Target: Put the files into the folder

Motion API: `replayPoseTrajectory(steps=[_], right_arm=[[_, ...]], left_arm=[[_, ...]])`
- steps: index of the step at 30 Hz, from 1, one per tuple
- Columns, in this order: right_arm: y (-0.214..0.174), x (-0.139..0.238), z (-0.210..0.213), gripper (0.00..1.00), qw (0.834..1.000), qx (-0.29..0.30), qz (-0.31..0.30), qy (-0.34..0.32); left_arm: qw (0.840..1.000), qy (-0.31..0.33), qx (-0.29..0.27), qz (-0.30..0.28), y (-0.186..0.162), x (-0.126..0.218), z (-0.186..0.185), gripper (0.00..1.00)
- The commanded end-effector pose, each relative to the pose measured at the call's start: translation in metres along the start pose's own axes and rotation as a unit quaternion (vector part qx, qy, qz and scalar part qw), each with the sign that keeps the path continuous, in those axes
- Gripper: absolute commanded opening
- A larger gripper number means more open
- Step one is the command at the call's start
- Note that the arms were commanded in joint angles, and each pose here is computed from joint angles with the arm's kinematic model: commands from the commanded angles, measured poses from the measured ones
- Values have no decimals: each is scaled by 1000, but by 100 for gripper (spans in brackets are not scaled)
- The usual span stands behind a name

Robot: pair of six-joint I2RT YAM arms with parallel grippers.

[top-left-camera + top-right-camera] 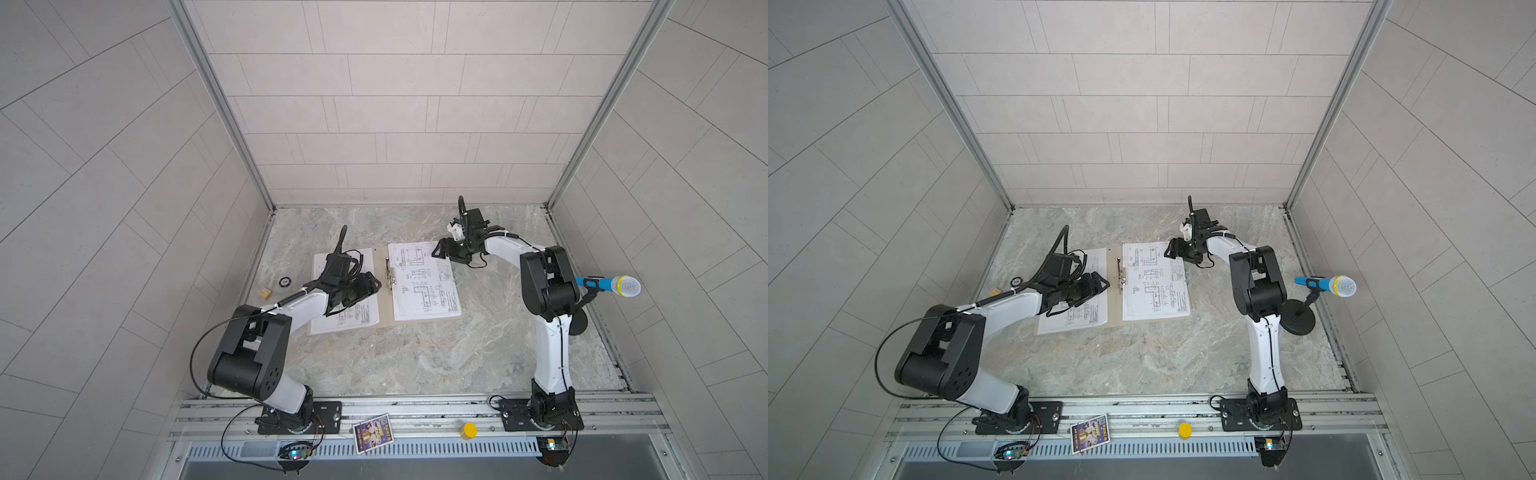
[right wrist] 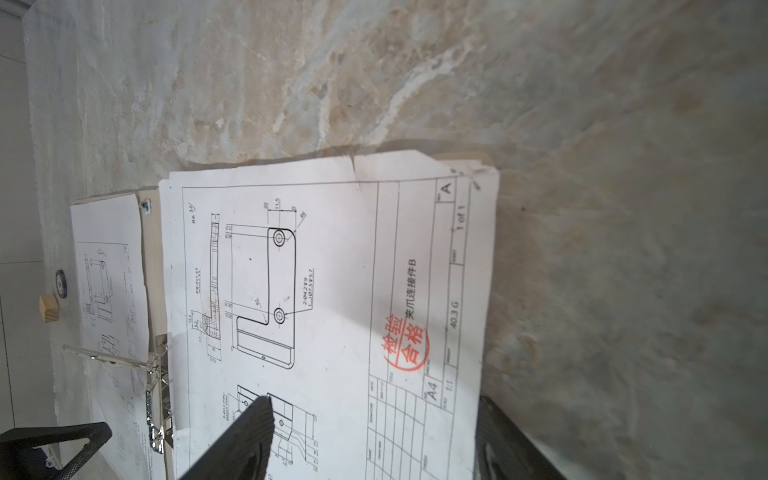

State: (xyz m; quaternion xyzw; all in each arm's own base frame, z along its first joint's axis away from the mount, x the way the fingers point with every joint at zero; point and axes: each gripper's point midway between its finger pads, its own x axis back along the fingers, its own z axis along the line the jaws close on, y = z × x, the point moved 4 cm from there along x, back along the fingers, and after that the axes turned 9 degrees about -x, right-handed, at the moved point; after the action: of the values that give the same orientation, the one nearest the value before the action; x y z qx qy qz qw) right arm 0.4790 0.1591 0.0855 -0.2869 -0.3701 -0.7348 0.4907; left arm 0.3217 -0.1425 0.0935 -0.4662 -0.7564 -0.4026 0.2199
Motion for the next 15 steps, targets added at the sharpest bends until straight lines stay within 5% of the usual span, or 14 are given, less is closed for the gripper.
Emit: replayPoseTrajectory(steps=[1,15], right_arm=[[-4,-6,-1,75,1000,9,14,-7],[-4,-5,3,75,1000,13,17,-4]], left_arm=[[1000,-7,-2,-4,1,1,-1,74],[1000,-8,-1,-3,-2,0,0,74]])
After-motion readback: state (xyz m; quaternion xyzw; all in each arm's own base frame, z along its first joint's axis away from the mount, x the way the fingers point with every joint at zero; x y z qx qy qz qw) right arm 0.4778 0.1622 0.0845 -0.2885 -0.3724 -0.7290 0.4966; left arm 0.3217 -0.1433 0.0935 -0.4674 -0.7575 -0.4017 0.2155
